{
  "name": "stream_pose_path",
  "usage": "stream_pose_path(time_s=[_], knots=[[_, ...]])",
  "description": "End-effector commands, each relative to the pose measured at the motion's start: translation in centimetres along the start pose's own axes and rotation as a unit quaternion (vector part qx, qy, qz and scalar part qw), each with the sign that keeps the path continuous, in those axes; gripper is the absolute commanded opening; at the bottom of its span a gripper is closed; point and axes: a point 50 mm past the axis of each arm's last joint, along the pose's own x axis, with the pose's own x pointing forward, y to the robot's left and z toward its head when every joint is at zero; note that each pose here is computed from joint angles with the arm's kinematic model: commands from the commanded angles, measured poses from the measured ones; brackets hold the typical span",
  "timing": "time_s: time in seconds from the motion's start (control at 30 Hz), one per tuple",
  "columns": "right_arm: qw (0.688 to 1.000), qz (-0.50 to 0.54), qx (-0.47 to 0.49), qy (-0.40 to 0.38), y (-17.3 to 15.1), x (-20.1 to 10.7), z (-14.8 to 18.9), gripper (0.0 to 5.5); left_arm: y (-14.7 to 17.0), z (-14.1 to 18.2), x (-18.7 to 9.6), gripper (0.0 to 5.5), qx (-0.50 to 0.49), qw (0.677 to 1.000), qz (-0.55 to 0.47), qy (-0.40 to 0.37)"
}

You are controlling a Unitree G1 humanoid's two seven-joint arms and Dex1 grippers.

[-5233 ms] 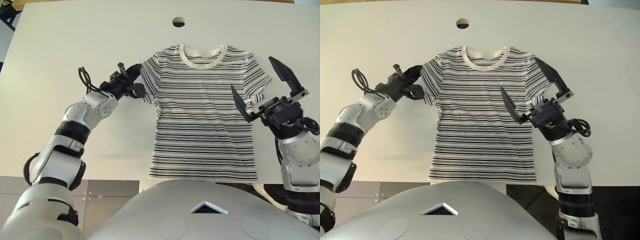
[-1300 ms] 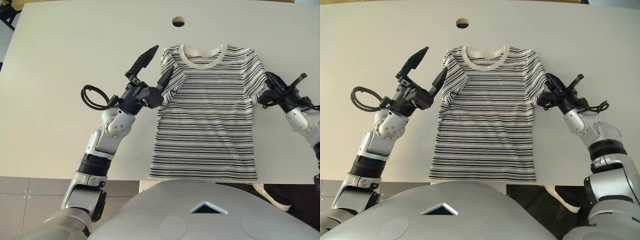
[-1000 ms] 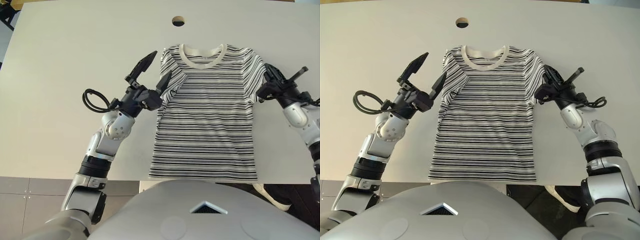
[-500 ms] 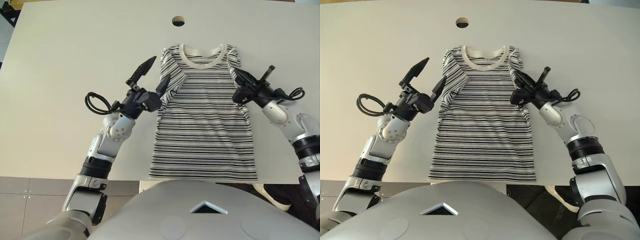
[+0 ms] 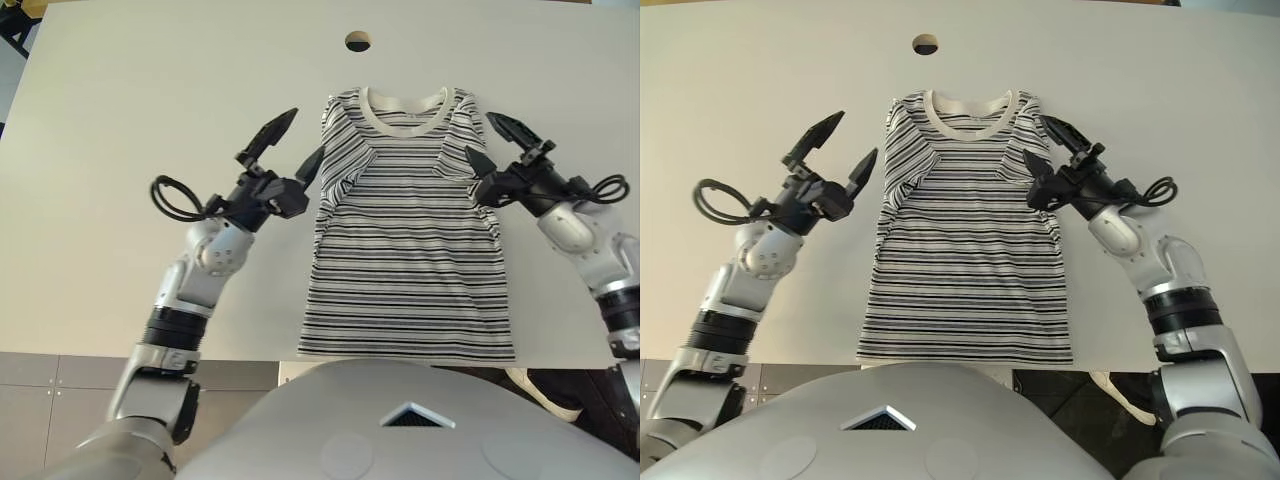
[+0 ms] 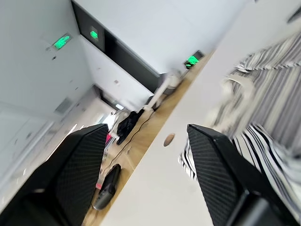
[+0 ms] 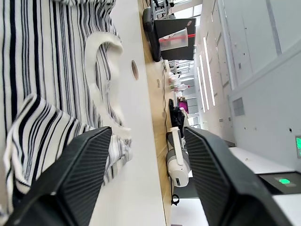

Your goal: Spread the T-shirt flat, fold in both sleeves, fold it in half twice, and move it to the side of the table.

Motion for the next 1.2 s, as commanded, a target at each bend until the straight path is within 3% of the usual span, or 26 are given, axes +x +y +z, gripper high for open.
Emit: stream_pose_path(time_s=[0.03,0.1,0.2,0.33,0.47,0.67,1.17,1.2], knots=[[0.995,0.079,0.048,0.034,0.4,-8.6,0.9,3.18,0.2,0.0,-6.5,3.16,0.034,0.983,-0.181,0.009],[0.987,0.136,0.044,0.074,1.1,-11.9,1.4,3.18,-0.5,0.3,-8.9,3.16,0.020,0.965,-0.259,0.020],[0.966,0.214,0.012,0.146,1.4,-15.8,1.7,3.18,-0.7,1.0,-9.6,3.16,-0.002,0.948,-0.318,0.016],[0.926,0.347,-0.018,0.150,2.7,-17.5,2.7,3.18,-2.9,2.9,-9.9,3.16,-0.047,0.908,-0.416,-0.027],[0.892,0.446,-0.015,0.073,4.2,-16.7,5.6,3.18,-3.7,4.5,-10.3,3.16,-0.057,0.863,-0.496,-0.074],[0.880,0.474,-0.017,0.022,4.4,-15.2,7.0,3.18,-4.2,5.0,-9.8,3.16,-0.042,0.829,-0.547,-0.110],[0.854,0.518,-0.023,-0.040,2.8,-13.5,8.6,3.18,-5.9,5.4,-8.3,3.16,-0.040,0.823,-0.546,-0.154],[0.855,0.517,-0.020,-0.043,3.0,-13.4,8.6,3.19,-5.9,5.4,-8.4,2.94,-0.042,0.822,-0.545,-0.157]])
